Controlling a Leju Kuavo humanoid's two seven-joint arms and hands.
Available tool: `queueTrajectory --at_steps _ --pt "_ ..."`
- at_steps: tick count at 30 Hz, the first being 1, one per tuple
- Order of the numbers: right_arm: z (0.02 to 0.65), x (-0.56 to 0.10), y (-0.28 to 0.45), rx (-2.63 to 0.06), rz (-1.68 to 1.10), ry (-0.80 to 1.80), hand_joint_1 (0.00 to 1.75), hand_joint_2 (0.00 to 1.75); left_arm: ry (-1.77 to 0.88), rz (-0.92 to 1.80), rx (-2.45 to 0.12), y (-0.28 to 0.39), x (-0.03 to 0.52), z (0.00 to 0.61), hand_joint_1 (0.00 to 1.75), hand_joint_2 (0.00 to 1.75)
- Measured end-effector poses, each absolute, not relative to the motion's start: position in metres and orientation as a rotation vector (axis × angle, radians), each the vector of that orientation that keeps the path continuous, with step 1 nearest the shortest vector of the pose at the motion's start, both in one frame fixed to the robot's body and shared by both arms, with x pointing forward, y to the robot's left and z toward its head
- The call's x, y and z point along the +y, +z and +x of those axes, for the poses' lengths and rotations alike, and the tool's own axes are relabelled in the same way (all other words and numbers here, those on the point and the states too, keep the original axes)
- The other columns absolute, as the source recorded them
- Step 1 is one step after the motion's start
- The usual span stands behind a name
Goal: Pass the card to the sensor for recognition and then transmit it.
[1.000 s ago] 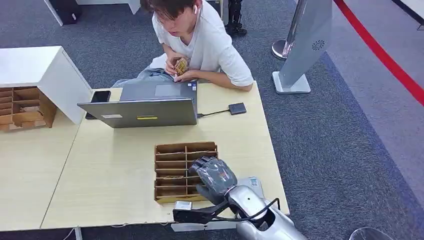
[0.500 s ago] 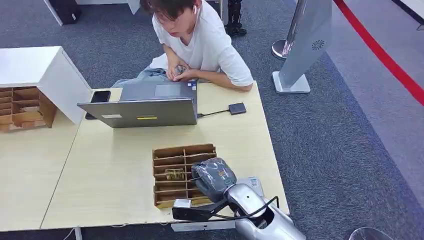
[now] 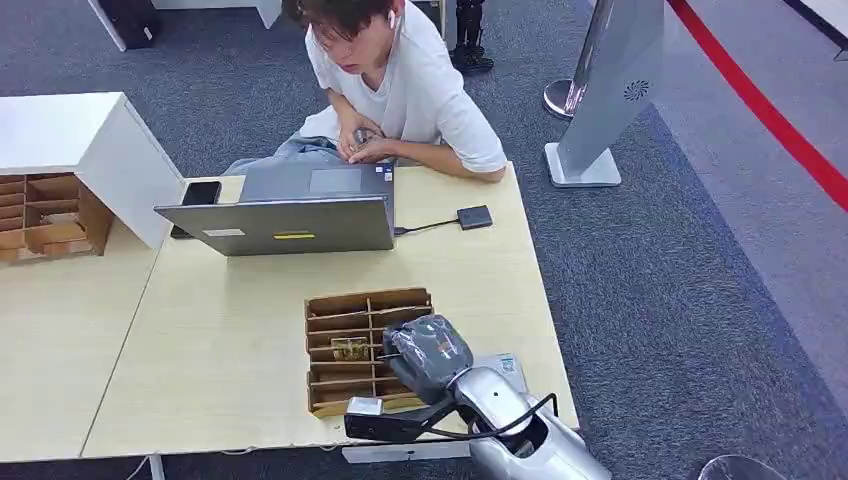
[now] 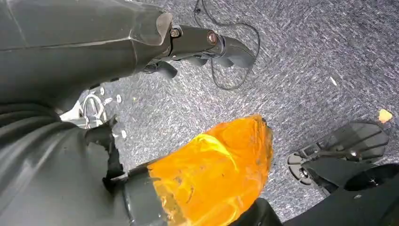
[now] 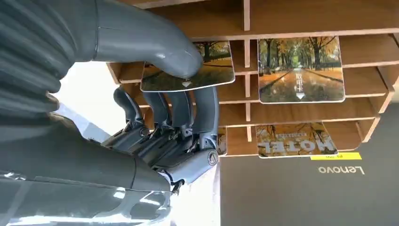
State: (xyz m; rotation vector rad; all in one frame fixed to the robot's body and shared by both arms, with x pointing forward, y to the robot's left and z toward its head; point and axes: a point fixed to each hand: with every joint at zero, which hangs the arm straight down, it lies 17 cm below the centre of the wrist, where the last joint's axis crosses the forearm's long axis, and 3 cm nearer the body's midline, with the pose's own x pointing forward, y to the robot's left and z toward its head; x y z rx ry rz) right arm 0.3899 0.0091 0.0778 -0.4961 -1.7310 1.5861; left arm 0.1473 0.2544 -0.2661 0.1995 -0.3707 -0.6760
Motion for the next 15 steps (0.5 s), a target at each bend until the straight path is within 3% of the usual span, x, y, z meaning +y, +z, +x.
queueTrajectory --at_steps 15 --pt "0.381 0.022 0.155 -1.964 -0.544 1.477 1.48 1.75 -0.633 0.204 -0.373 -0.266 0.258 0.146 0.00 0.00"
